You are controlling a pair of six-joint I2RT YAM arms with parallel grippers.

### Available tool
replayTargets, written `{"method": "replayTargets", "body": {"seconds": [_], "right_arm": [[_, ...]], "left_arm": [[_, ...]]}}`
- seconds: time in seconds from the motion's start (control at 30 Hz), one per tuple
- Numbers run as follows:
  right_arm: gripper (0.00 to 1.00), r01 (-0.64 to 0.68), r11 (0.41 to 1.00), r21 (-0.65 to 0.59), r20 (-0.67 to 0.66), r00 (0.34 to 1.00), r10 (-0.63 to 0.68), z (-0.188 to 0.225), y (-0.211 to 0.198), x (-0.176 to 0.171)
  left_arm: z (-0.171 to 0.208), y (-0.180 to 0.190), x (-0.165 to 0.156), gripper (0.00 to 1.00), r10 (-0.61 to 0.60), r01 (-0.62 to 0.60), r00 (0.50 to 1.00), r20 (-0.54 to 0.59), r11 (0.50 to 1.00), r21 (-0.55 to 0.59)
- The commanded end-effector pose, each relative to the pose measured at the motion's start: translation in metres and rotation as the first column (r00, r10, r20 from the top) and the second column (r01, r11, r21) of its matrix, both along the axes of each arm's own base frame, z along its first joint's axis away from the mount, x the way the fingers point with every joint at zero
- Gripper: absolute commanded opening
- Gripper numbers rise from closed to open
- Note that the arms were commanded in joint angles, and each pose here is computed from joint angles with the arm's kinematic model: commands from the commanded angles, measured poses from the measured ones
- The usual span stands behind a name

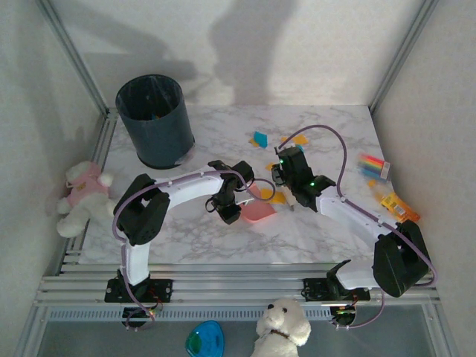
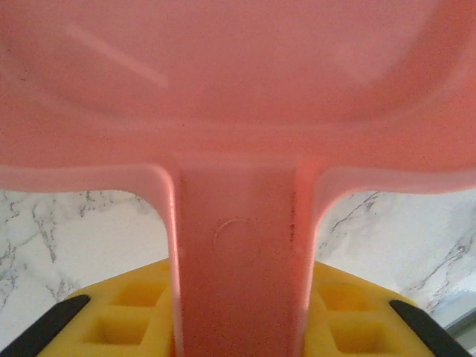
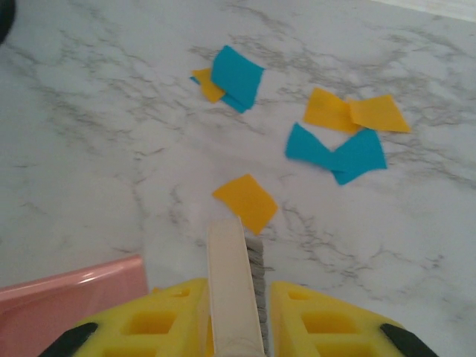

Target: Sweep away the paper scraps from the table

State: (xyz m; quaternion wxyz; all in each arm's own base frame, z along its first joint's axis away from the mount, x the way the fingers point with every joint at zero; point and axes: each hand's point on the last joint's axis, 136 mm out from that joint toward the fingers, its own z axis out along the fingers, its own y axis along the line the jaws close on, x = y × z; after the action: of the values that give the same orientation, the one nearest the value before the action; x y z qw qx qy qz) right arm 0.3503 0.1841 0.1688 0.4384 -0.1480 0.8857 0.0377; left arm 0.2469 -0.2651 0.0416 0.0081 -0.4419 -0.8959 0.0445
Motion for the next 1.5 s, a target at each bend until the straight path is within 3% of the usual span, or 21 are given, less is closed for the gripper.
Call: {"method": "replayTargets", "body": {"seconds": [0.0,0.37,0.6,0.77,1.13,1.47], "right_arm": [[0.0,-0.102,0.993,0.065,-0.03,0.994,0.104,0.001,0.023,-0.01],[0.0,-0.167,0.977,0.13,0.022,0.986,0.165,0.032,0.032,-0.017],[0.0,-0.033,0.997,0.075,0.112,0.993,0.024,0.051,0.007,-0.002],[0.0,0.07,0.996,0.052,0.182,0.98,-0.078,0.069,-0.013,0.018],[0.0,0.156,0.987,0.026,0.228,0.961,-0.158,0.075,-0.034,0.087],[0.0,0.143,0.988,-0.06,0.247,0.961,-0.124,0.059,-0.028,0.138]], "left_arm": [[-0.002,0.002,-0.004,0.0,-0.018,0.019,1.0,-0.022,0.999,0.036],[-0.003,0.0,0.0,0.0,-0.012,0.013,1.0,-0.01,0.999,0.041],[-0.001,0.003,0.01,0.0,0.02,-0.021,1.0,0.024,0.999,0.045],[0.003,0.007,0.022,0.0,0.066,-0.068,0.996,0.054,0.997,0.036],[0.005,0.013,0.032,0.0,0.109,-0.111,0.992,0.071,0.993,0.029],[0.006,0.016,0.044,0.0,0.137,-0.139,0.986,0.094,0.99,0.016]]}}
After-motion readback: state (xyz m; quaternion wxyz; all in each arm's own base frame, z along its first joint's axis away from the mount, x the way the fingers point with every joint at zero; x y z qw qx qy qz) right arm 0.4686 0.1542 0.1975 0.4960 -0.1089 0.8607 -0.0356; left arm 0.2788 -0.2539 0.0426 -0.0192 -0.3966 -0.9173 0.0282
